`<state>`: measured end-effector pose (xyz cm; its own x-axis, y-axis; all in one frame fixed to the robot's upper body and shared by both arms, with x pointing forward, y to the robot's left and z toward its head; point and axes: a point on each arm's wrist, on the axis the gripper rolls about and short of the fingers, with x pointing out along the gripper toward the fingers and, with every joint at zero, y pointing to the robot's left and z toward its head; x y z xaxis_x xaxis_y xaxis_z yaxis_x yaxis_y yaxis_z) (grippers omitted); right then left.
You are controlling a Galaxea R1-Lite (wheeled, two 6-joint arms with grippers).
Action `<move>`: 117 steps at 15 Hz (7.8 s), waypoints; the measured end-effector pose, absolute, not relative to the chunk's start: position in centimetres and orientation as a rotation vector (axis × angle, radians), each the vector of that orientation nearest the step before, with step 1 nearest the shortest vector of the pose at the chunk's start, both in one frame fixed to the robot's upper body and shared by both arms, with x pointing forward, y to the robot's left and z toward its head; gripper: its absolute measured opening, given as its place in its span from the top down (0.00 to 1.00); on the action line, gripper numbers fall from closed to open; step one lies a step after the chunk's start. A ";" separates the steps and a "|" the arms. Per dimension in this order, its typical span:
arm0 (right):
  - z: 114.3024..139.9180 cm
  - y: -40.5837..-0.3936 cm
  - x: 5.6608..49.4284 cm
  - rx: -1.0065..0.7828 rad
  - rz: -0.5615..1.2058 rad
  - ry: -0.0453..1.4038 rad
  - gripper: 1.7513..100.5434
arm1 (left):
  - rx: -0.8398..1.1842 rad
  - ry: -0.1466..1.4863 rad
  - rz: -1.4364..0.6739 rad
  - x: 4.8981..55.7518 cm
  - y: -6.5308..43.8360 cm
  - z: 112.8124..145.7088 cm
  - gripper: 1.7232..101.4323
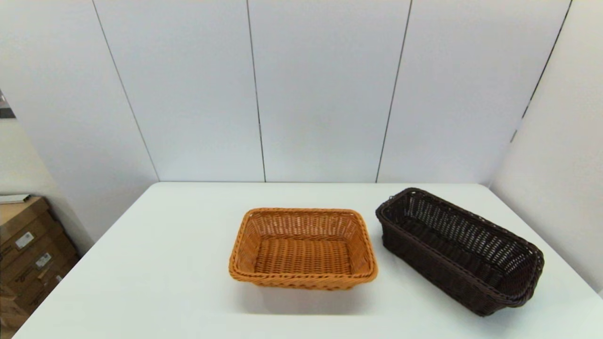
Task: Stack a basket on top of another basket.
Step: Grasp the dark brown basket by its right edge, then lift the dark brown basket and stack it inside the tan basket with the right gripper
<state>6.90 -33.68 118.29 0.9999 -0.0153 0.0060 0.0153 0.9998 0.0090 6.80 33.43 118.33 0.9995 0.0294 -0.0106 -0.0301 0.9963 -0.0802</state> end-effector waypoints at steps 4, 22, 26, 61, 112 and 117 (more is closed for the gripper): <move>118.3 -33.7 6.9 0.000 -0.011 -0.006 0.03 | -0.080 0.010 0.030 6.8 33.4 118.3 0.04; 130.2 -33.6 5.7 0.093 0.021 0.033 0.03 | -0.080 0.010 0.030 6.8 33.4 118.3 0.04; 136.4 -33.8 11.1 0.147 -0.093 0.161 0.03 | -0.080 0.010 0.030 6.8 33.4 118.3 0.04; 117.2 -39.8 36.8 0.768 -0.573 1.251 0.09 | -0.080 0.010 0.029 6.8 33.4 118.3 0.04; 136.7 -19.5 40.5 0.445 0.303 1.179 0.87 | -0.081 0.010 0.030 6.8 33.4 118.3 0.04; 132.3 -17.1 43.6 0.416 0.298 1.243 0.87 | -0.080 0.010 0.030 6.8 33.4 118.3 0.04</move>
